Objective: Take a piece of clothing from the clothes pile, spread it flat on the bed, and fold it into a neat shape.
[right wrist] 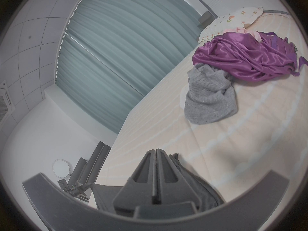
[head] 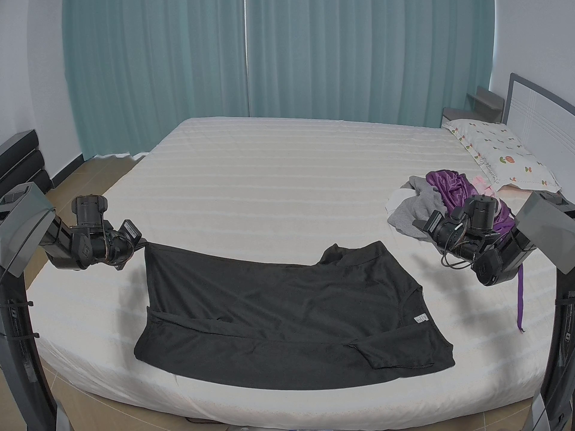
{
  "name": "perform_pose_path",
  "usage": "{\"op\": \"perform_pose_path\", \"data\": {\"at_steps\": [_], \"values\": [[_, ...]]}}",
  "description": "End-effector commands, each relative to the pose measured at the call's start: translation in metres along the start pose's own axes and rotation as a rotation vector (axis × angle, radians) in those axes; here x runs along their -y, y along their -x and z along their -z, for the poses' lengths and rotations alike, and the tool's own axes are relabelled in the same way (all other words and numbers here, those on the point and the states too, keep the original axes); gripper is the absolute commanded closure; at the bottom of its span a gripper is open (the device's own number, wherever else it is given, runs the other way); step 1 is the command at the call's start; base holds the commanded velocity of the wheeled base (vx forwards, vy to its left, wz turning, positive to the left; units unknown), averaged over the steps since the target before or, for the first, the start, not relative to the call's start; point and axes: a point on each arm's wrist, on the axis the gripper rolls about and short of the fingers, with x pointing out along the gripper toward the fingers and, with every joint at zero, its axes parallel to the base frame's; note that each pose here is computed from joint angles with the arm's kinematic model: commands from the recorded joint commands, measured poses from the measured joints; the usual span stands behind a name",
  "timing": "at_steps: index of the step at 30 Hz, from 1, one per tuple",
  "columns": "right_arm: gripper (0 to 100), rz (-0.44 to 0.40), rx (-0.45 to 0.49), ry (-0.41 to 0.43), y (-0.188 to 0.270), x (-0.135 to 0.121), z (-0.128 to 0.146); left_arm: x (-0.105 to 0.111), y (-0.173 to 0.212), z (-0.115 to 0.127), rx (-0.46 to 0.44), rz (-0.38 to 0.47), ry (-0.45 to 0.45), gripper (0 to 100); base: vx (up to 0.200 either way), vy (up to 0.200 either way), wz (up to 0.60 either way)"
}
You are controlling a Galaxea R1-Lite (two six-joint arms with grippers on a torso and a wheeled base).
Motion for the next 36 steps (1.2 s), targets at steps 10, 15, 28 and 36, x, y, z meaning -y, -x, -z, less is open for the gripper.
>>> {"op": "perform_pose_path", "data": {"at_steps": [10, 15, 28, 36], "values": [[0, 0.054, -0.147, 0.001, -0.036, 0.012, 0.02, -0.006, -0.007, 0.006, -0.027, -0.01, 0.003, 100, 0.0, 0.0, 0.0], [0, 0.047, -0.203, 0.062, -0.061, 0.019, 0.039, -0.006, -0.01, 0.012, -0.044, -0.014, 0.001, 100, 0.0, 0.0, 0.0], [0, 0.058, -0.218, 0.124, -0.082, 0.034, 0.052, -0.005, -0.011, 0.012, -0.044, -0.013, 0.0, 100, 0.0, 0.0, 0.0], [100, 0.06, -0.212, 0.124, -0.08, 0.036, 0.051, -0.007, -0.012, 0.013, -0.047, -0.016, 0.002, 100, 0.0, 0.0, 0.0]]}}
